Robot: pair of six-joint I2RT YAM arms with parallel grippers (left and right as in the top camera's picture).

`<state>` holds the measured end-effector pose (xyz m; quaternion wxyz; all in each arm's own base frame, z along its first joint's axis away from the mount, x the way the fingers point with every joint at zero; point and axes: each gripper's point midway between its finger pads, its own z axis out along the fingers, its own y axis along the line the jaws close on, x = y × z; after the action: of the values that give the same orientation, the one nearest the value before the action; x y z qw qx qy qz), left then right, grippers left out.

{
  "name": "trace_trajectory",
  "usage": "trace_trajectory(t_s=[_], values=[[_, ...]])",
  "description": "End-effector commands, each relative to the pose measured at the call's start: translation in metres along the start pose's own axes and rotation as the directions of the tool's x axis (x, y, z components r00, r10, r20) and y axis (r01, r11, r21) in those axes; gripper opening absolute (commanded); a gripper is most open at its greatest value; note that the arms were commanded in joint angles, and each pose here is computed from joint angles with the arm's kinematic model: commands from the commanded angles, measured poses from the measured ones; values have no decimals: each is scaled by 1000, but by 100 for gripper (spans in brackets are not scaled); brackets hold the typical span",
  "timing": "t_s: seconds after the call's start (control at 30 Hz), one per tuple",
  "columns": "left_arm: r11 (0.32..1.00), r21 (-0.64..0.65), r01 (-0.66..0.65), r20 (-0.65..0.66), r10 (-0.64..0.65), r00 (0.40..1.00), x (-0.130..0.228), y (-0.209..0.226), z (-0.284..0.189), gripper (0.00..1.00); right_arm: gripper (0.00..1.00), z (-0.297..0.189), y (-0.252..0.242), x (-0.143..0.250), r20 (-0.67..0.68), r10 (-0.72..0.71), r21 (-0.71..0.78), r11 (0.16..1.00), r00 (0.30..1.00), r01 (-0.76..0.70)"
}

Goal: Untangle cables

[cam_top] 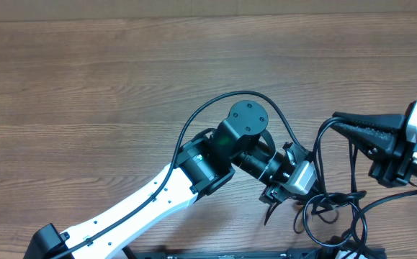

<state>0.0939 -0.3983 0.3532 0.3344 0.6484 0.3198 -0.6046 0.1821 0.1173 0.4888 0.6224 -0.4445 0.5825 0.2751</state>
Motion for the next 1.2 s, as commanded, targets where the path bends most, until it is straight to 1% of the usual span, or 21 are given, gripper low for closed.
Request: trace_trajectory(t_s=[0.0,0.1,0.2,0.33,0.4,0.43,0.47,0.6,0.7,0.73,0.87,0.93,0.97,1.03,1.17], values=[[997,74,33,-2,-33,999,7,-11,10,4,4,-1,-13,5,-41,-19,68,997,999,22],[997,69,31,-2,-31,1000,7,-9,9,4,4,-1,-17,8,-56,-15,89,996,998,20],[999,1,32,-11,-32,999,9,4,4,4,7,-1,-15,11,-62,12,89,996,998,-6],[998,-59,25,-16,-26,1000,10,17,-3,4,17,-1,-11,16,-71,68,83,995,995,-62],[998,-62,12,-11,-13,1000,8,18,-4,4,24,-1,-9,19,-75,92,80,993,993,-86],[998,-63,2,-8,-3,1000,7,18,-4,4,30,-1,-7,20,-78,109,79,992,991,-103],[998,-64,-12,-3,12,1000,5,19,-4,4,33,-1,-6,22,-81,122,78,990,989,-116],[997,-68,-36,8,36,999,0,20,-5,4,41,-2,-4,26,-92,159,80,985,983,-152],[996,-81,-40,9,40,999,-1,23,-9,4,50,-2,-4,32,-112,188,99,979,976,-177],[995,-91,-29,8,30,1000,0,26,-11,4,53,-3,-4,35,-121,204,106,976,971,-192],[992,-125,3,10,-2,1000,0,34,-23,4,60,-3,-2,40,-136,238,116,968,962,-223],[989,-144,19,11,-18,1000,1,39,-30,4,70,-3,-1,41,-138,248,116,966,959,-233],[988,-151,23,11,-22,1000,1,41,-32,4,82,-3,-1,41,-139,254,115,964,957,-239],[987,-160,33,13,-32,999,1,43,-35,4,100,-3,0,42,-141,261,115,962,955,-247],[986,-161,33,13,-31,999,1,43,-36,4,100,-4,0,47,-156,281,130,956,947,-263]])
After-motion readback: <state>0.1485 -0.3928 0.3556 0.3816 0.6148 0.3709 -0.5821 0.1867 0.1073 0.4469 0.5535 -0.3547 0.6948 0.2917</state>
